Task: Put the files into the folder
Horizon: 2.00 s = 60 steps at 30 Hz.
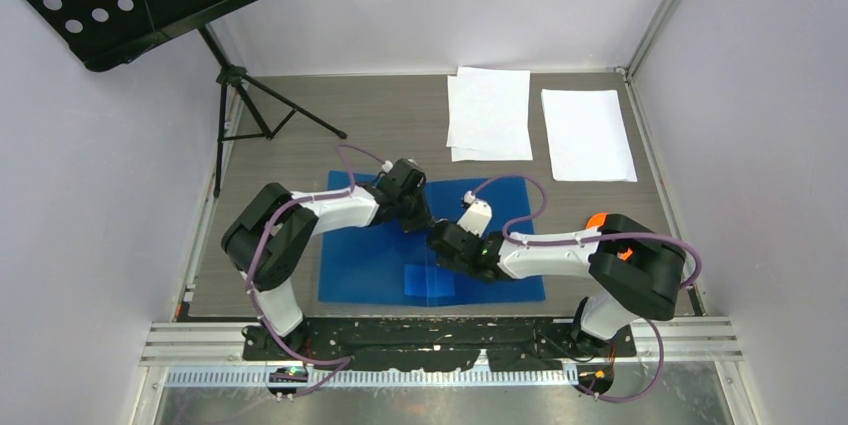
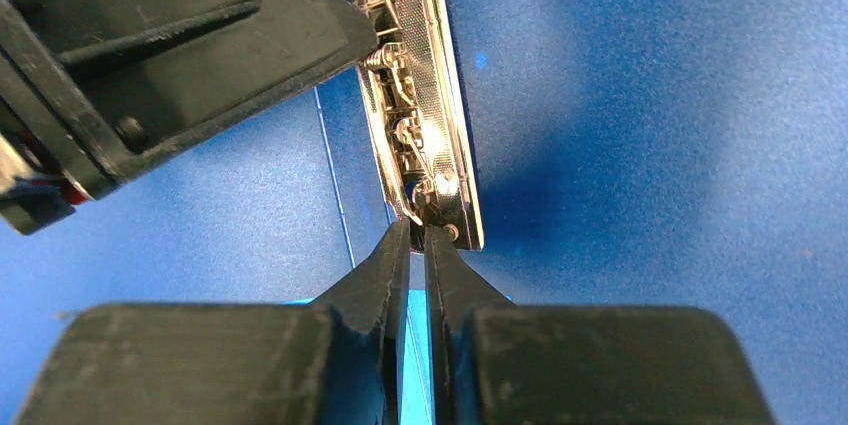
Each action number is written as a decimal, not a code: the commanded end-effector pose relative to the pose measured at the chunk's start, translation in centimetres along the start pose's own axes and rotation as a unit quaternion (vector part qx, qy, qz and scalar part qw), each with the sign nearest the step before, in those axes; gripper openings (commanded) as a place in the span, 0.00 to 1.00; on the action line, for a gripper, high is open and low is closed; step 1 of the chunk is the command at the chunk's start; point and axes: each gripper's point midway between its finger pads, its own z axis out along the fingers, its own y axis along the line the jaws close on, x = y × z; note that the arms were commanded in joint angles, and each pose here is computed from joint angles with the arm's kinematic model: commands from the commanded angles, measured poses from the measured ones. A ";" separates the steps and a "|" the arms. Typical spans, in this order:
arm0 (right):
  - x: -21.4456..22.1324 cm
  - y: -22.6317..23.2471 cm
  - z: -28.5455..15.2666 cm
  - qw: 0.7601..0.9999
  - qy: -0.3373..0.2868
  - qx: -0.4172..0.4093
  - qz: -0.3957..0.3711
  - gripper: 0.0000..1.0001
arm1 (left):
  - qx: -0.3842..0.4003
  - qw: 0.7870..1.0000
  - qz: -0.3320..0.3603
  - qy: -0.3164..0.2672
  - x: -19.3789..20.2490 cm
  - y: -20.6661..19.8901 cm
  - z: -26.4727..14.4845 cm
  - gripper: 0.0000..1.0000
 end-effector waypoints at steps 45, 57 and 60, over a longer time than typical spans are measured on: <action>-3.1 4.3 -3.6 0.986 -0.012 -0.080 -0.148 0.27 | -0.287 0.946 -0.050 0.141 7.2 13.9 -1.9 0.00; -0.2 2.4 -0.6 0.987 0.033 -0.029 -0.156 0.25 | -0.286 0.947 -0.044 0.140 7.0 13.8 -1.8 0.00; 0.4 1.4 -0.4 0.986 0.040 -0.006 -0.160 0.19 | -0.287 0.947 -0.045 0.140 7.0 13.9 -1.9 0.00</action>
